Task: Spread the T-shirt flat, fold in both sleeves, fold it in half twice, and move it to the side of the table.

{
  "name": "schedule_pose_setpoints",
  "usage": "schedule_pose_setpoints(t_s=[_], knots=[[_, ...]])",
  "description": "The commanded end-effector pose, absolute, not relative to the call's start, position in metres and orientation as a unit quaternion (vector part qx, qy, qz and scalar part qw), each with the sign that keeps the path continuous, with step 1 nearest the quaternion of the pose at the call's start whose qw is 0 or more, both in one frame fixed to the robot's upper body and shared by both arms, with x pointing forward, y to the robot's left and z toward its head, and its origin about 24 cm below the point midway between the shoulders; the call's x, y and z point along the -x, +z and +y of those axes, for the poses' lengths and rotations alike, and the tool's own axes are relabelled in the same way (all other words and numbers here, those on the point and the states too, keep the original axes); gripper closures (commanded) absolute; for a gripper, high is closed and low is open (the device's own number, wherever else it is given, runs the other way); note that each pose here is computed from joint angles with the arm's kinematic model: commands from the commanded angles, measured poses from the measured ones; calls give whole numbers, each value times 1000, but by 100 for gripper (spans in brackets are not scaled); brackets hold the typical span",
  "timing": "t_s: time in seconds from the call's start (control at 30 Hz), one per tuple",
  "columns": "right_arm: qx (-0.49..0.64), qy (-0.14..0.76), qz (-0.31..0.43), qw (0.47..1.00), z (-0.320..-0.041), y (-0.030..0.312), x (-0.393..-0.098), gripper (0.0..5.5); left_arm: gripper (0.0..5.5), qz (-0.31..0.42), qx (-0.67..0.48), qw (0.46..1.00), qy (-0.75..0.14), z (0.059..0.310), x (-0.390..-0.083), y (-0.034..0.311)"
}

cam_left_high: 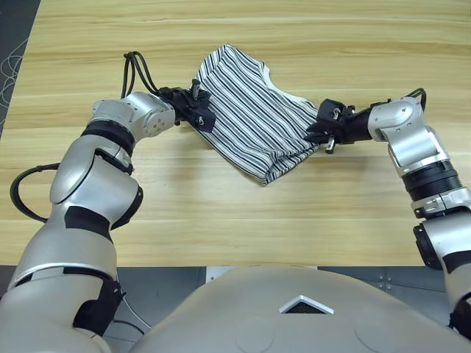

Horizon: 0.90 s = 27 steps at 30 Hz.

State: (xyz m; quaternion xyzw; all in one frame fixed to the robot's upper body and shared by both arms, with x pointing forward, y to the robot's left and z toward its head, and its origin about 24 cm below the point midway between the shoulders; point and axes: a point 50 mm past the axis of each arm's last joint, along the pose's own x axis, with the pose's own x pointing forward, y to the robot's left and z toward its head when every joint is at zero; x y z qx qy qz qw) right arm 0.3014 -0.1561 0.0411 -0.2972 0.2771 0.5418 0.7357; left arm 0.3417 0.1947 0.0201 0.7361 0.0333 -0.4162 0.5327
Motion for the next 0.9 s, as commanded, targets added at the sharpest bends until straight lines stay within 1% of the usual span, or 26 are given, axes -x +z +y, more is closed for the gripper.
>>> schedule_pose_setpoints(t_s=[0.03, 0.13, 0.2, 0.27, 0.37, 0.4, 0.47, 0.53, 0.67, 0.73, 0.83, 0.9], knots=[[347, 608, 309, 644, -153, 32, -276, 453, 457, 73, -757, 483, -435, 196, -332, -1], [371, 656, 325, 572, -151, 33, -254, 453, 457, 36, -764, 473, -438, 179, -339, 5], [359, 692, 328, 533, -147, 40, -238, 453, 457, 2, -766, 469, -440, 164, -344, 11], [326, 725, 327, 511, -142, 51, -224, 453, 457, -26, -766, 464, -444, 151, -347, 16], [281, 755, 327, 494, -139, 65, -212, 453, 457, -64, -753, 467, -459, 135, -347, 21], [279, 756, 331, 490, -140, 65, -210, 453, 457, -78, -748, 465, -467, 131, -345, 22], [274, 753, 339, 493, -142, 62, -208, 453, 457, -101, -737, 457, -488, 123, -340, 20], [278, 741, 333, 512, -142, 61, -214, 453, 457, -118, -722, 451, -511, 117, -334, 17], [282, 727, 308, 545, -143, 73, -227, 453, 457, -133, -717, 445, -519, 121, -332, 19], [249, 726, 279, 577, -144, 92, -238, 453, 457, -143, -717, 454, -509, 124, -336, 28], [175, 730, 229, 619, -156, 129, -255, 453, 457, -163, -719, 490, -464, 134, -352, 58], [138, 740, 193, 630, -169, 147, -260, 453, 457, -173, -726, 500, -439, 144, -360, 77]])
